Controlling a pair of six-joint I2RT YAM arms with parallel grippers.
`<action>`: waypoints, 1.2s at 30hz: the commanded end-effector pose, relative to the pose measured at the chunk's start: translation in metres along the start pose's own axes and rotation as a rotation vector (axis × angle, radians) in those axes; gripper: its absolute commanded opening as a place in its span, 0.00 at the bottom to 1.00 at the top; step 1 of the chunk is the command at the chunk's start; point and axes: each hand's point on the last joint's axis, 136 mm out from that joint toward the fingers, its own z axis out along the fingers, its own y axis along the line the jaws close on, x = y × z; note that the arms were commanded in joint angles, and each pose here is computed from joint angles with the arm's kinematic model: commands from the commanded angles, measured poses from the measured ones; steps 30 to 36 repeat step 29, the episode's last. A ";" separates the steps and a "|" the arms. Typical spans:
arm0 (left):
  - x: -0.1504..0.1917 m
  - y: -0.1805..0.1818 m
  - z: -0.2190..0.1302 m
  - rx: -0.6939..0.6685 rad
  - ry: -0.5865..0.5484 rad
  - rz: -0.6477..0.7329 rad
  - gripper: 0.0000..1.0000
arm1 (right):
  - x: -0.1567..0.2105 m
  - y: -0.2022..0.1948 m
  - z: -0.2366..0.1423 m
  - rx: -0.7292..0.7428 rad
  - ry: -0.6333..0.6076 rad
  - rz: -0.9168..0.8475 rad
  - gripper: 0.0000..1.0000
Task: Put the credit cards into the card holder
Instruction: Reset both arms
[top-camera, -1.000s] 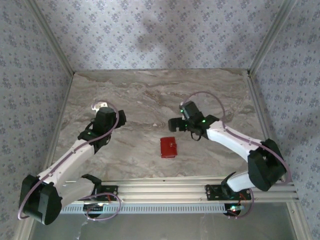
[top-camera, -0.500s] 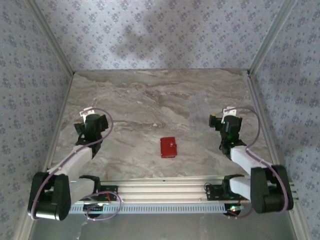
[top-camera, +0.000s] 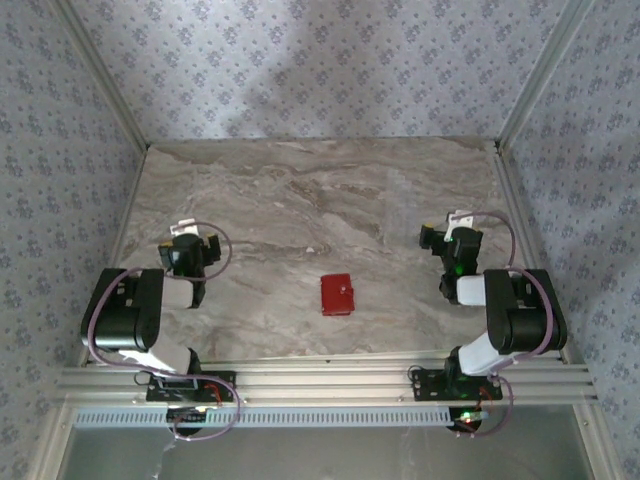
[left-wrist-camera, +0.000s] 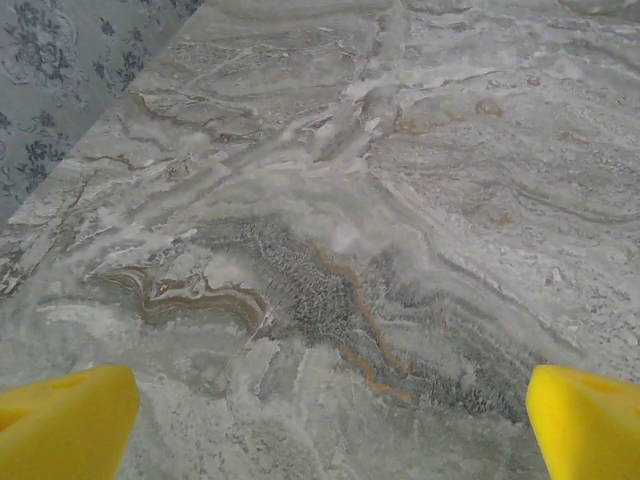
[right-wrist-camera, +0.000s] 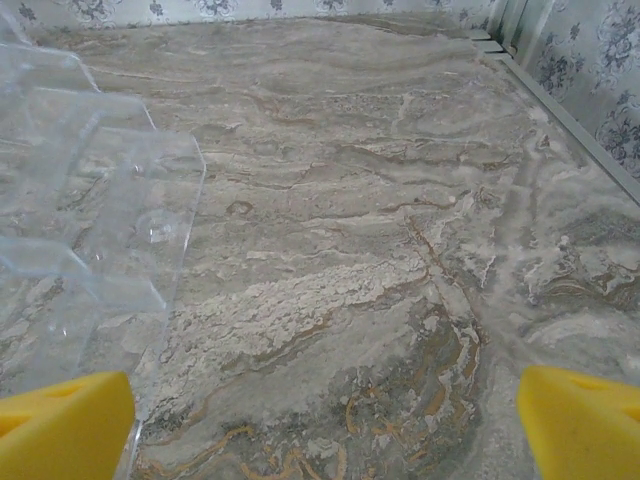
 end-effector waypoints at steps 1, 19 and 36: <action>-0.034 -0.007 0.003 0.041 -0.097 -0.032 1.00 | -0.003 -0.005 0.000 0.033 -0.010 -0.020 1.00; -0.035 -0.007 0.003 0.042 -0.096 -0.032 1.00 | -0.003 -0.005 0.000 0.033 -0.010 -0.022 1.00; -0.035 -0.007 0.003 0.044 -0.096 -0.031 1.00 | -0.004 -0.005 0.001 0.029 -0.010 -0.019 1.00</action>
